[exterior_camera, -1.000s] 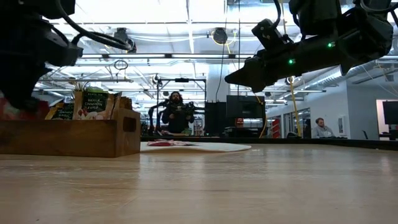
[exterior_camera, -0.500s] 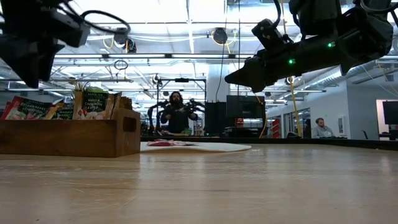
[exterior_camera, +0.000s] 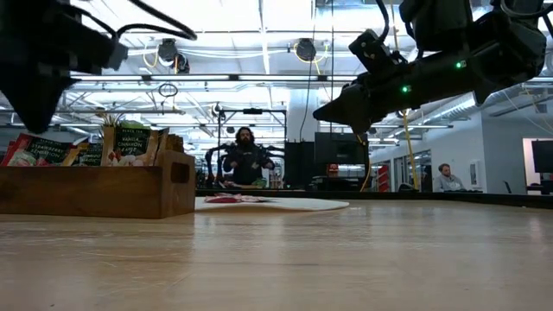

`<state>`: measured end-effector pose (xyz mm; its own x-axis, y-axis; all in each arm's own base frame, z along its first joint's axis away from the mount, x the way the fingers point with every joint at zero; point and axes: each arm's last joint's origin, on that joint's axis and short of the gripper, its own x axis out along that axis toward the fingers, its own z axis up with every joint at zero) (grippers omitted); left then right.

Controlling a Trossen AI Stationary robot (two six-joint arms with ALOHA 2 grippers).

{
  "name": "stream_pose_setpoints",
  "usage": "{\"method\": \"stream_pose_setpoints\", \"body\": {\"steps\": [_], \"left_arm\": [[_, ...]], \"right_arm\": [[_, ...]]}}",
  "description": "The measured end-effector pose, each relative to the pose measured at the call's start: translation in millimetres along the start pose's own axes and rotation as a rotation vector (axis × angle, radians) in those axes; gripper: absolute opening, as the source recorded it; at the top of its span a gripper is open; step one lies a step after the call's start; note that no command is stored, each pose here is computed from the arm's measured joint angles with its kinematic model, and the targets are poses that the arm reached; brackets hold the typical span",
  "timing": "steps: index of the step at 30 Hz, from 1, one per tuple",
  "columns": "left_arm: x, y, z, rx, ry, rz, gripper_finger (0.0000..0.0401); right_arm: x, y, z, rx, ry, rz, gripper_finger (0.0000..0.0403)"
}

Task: Pick & Place Tea
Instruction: Put the red tea bag into the left section of the wooden organizer

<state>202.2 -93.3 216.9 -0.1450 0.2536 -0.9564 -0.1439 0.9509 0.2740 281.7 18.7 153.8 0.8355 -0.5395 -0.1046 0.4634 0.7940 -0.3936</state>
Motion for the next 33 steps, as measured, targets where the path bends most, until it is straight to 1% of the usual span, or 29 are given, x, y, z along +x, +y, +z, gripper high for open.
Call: {"method": "stream_pose_setpoints", "body": {"steps": [4,7,12,17,20,23,27,33], "left_arm": [[13,-2,2,-0.013,-0.03,-0.015,0.0005],[23,-4,1,-0.01,-0.014,-0.045,0.0003],[34,-3,-4,-0.034,0.016,-0.033,0.0003],[47,-5,-6,-0.047,0.009,-0.04,0.0004],[56,-7,-6,-0.05,-0.007,-0.063,0.0003],[65,-8,-9,-0.051,0.012,-0.096,0.0004],[71,-6,-12,-0.066,0.045,-0.093,0.0003],[72,-1,-12,-0.103,0.066,-0.074,0.0004]], "right_arm": [[0,0,0,0.004,0.001,0.0,0.0073],[0,0,-1,0.004,0.008,0.003,0.0073],[0,0,-1,0.0,0.012,0.004,0.0073],[0,0,-1,0.0,0.012,0.004,0.0073],[0,0,-1,0.0,0.012,0.004,0.0073],[0,0,-1,0.006,0.012,0.004,0.0073],[0,0,-1,0.007,0.012,0.004,0.0073],[0,0,-1,0.007,0.012,0.004,0.0073]]}}
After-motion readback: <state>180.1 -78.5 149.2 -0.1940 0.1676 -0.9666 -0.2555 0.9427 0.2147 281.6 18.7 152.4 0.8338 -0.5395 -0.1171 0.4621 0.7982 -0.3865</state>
